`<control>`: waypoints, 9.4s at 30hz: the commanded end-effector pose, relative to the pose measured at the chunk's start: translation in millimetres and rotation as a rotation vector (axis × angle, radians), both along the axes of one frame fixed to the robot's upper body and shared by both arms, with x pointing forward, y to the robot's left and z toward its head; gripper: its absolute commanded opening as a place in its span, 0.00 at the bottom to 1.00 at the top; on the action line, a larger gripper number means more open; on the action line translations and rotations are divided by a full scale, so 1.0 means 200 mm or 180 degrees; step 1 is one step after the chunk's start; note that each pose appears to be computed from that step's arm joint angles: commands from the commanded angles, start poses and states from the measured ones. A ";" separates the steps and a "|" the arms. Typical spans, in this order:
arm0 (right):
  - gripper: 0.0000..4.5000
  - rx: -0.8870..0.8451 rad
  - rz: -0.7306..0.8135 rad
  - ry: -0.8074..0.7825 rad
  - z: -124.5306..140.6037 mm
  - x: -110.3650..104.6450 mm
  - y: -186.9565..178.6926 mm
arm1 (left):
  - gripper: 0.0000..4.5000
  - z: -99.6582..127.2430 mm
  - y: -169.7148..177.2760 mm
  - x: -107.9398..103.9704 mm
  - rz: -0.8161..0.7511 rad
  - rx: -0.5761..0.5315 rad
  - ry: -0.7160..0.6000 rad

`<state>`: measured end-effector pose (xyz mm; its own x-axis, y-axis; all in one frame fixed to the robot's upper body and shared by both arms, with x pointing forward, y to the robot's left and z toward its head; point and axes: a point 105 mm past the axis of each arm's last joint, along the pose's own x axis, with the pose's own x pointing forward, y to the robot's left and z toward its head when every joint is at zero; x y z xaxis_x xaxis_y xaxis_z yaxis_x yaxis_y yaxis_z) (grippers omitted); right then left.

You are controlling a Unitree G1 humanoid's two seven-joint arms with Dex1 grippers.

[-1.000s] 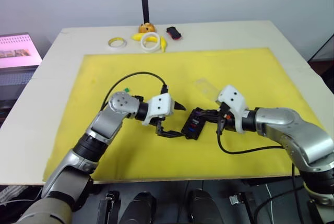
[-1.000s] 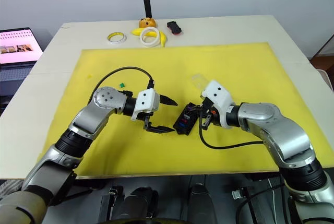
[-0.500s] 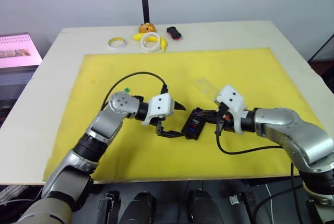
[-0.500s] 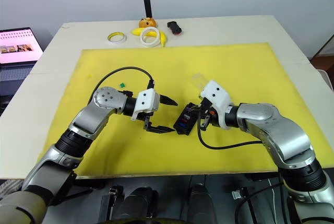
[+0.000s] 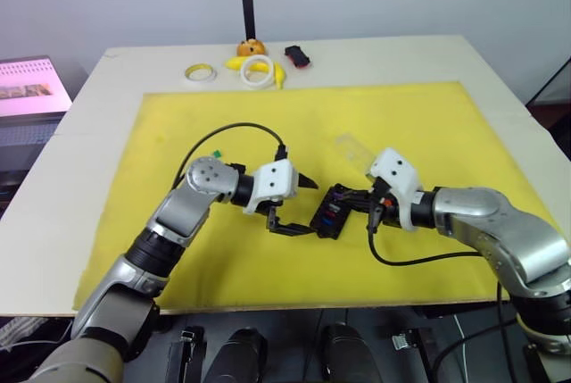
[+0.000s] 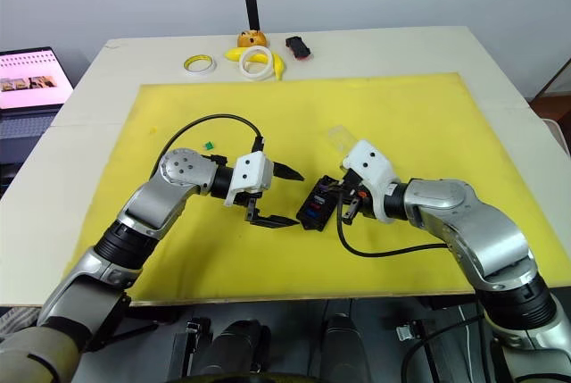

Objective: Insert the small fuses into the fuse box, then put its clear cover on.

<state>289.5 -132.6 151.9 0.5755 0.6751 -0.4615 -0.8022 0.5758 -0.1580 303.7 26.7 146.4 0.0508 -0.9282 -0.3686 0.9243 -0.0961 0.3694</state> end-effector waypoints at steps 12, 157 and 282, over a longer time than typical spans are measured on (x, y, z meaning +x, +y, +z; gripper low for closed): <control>0.01 -0.0034 0.0044 -0.0182 0.02 0.00 0.02 | 1.00 0.05 -0.01 -0.01 -0.0062 -0.0044 -0.0122; 0.98 0.0573 -0.0359 -0.0481 0.33 -0.27 -0.53 | 1.00 -0.02 1.21 -0.13 0.2985 -0.1415 0.2653; 1.00 0.3189 -0.0034 0.0379 0.48 -0.06 0.24 | 0.00 0.53 0.29 0.04 0.0457 -0.2531 0.3890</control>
